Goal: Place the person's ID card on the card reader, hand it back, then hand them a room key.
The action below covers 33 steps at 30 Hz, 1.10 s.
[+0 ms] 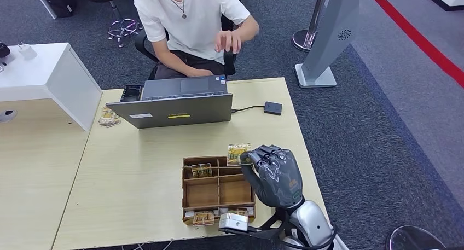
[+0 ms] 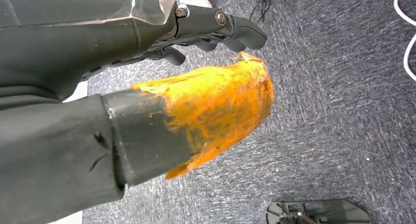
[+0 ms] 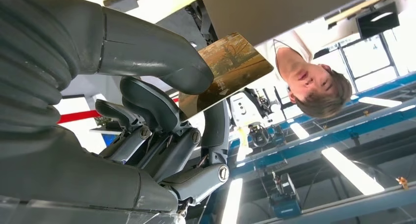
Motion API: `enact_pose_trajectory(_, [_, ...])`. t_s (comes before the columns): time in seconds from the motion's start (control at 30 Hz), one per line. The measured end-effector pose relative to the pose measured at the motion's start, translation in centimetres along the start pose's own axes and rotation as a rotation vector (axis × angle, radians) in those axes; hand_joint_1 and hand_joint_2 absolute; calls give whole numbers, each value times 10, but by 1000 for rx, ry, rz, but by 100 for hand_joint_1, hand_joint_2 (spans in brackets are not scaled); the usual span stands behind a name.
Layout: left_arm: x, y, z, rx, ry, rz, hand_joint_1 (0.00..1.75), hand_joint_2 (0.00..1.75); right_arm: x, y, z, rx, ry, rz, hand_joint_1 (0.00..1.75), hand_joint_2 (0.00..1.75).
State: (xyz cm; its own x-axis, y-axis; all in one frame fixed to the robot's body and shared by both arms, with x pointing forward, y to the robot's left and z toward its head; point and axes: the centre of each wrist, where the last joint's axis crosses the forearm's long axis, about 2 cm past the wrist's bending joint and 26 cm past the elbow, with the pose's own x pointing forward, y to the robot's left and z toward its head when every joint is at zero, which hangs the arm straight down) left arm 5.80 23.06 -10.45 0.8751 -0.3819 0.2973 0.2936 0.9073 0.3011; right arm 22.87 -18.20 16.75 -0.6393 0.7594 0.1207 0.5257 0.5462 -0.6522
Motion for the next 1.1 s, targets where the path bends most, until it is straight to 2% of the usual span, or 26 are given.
enact_pose_trajectory(0.3, [0,0,0,-1,-4,-12,0,0,-12,7,-29,-21,16,-4,175,175])
enact_pose_trajectory(0.7, [5,1,-1,-4,-13,-39,0,0,-27,32,-67,41,72,-20,175,175])
enact_pose_trajectory(0.73, [5,1,-1,-4,-14,-42,0,0,-27,35,-69,47,77,-22,167,175])
enact_pose_trajectory(0.77, [6,1,-1,-4,-15,-44,0,0,-27,37,-71,52,81,-25,152,175])
enact_pose_trajectory(0.83, [6,1,-1,-4,-16,-48,0,0,-27,40,-74,61,89,-31,65,175])
enact_pose_trajectory(0.87, [6,1,-1,-4,-16,-49,0,0,-28,42,-75,66,93,-33,28,175])
enact_pose_trajectory(0.9, [7,1,-1,-4,-15,-49,0,0,-28,44,-76,70,98,-34,0,175])
enact_pose_trajectory(1.1, [7,2,-1,-4,-13,-49,0,0,-29,50,-77,90,120,-36,0,175])
